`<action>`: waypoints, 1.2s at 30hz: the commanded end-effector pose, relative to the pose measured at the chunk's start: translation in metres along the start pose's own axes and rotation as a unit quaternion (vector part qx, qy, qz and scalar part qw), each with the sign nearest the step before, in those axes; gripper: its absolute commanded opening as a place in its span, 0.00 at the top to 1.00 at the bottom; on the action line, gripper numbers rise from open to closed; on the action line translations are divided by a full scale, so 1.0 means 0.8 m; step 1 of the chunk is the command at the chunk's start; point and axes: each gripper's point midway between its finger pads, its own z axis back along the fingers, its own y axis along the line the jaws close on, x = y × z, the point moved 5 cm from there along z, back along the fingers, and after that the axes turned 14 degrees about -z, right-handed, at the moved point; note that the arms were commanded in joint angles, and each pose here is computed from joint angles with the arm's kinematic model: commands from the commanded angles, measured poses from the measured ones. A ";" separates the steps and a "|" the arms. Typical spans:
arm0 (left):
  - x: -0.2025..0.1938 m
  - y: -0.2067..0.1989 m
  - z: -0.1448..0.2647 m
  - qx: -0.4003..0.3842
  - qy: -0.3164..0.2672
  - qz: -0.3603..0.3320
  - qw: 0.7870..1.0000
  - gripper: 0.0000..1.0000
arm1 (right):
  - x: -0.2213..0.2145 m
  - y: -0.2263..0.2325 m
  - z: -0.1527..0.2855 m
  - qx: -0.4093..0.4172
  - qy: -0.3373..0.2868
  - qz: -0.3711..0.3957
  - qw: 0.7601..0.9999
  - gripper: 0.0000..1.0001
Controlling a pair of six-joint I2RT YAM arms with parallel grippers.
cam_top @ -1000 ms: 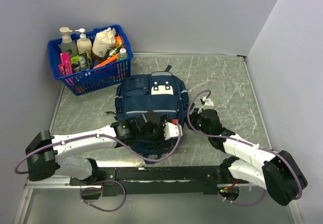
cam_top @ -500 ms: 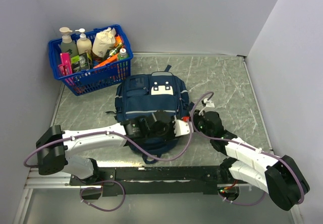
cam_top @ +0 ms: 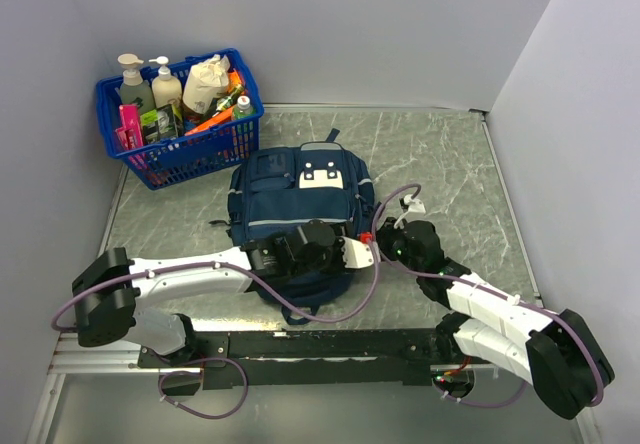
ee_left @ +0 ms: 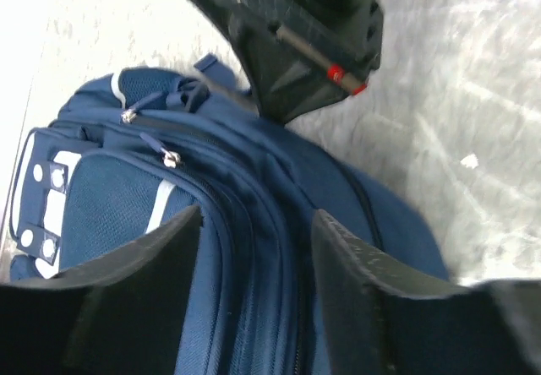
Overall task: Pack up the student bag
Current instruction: Zip the student bag at the center of the board.
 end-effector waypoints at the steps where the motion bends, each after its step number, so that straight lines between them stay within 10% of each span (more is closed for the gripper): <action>1: -0.009 0.032 -0.005 0.060 0.002 -0.009 0.998 0.36 | 0.014 0.032 0.006 0.065 -0.018 -0.010 0.998 1.00; 10: -0.043 0.052 -0.005 0.040 0.017 0.040 0.998 0.37 | 0.010 0.033 0.008 0.075 -0.012 -0.014 0.997 1.00; 17: -0.040 0.012 0.001 -0.065 -0.002 0.028 0.998 0.99 | 0.014 0.031 0.003 0.065 -0.019 -0.010 0.998 1.00; 36: -0.006 -0.003 0.038 -0.147 -0.048 0.013 0.988 0.97 | 0.048 -0.005 -0.045 -0.013 -0.073 -0.026 0.997 1.00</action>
